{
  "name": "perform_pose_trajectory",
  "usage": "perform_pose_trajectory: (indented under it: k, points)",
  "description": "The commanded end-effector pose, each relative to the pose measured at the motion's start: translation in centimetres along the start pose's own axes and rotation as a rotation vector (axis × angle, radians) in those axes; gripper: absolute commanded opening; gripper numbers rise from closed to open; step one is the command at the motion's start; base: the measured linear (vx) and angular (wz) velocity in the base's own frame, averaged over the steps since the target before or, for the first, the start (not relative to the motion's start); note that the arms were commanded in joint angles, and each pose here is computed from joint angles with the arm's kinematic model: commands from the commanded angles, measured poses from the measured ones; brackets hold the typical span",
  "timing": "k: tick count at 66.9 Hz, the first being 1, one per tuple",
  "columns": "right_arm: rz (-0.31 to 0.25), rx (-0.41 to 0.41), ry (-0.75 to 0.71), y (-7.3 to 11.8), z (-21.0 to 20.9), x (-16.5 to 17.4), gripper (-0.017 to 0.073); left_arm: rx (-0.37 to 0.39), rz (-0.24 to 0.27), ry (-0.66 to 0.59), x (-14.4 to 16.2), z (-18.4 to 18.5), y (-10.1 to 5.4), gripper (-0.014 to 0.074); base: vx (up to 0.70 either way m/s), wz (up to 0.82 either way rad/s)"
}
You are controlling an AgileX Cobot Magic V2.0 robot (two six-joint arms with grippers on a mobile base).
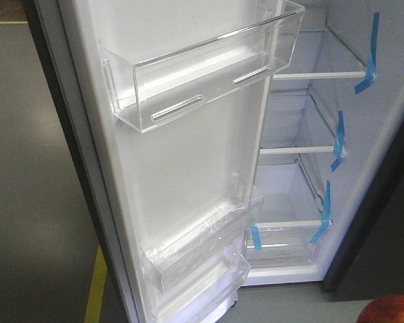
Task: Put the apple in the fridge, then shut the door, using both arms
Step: 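Approach the open refrigerator door bins with the apple held, then raise the right gripper with the apple over the top door bin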
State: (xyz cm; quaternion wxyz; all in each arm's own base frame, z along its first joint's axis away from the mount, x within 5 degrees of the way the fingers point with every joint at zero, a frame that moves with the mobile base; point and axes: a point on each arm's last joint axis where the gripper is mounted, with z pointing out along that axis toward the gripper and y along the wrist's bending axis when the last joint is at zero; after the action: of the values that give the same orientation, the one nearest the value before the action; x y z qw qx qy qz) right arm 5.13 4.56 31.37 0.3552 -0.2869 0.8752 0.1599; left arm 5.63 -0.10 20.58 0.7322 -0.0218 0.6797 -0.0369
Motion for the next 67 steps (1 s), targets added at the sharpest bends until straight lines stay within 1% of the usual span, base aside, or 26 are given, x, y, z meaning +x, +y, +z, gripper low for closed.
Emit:
perform_pose_trajectory:
  k: [1, 55, 67]
  points:
    - [-0.004, 0.005, -0.084, 0.02, -0.55, -1.16, 0.0213, 0.009, -0.012, -0.095, -1.24, -0.2, -0.11, -0.0006, 0.03, -0.03]
    - [-0.004, 0.005, -0.084, 0.02, -0.55, -1.16, 0.0213, 0.009, -0.012, -0.095, -1.24, -0.2, -0.11, -0.0006, 0.0, 0.0]
    - [0.023, -0.032, -0.098, 0.35, -0.56, -1.29, 0.0213, 0.009, -0.012, -0.095, -1.24, -0.2, -0.11, -0.0006, 0.0, 0.0]
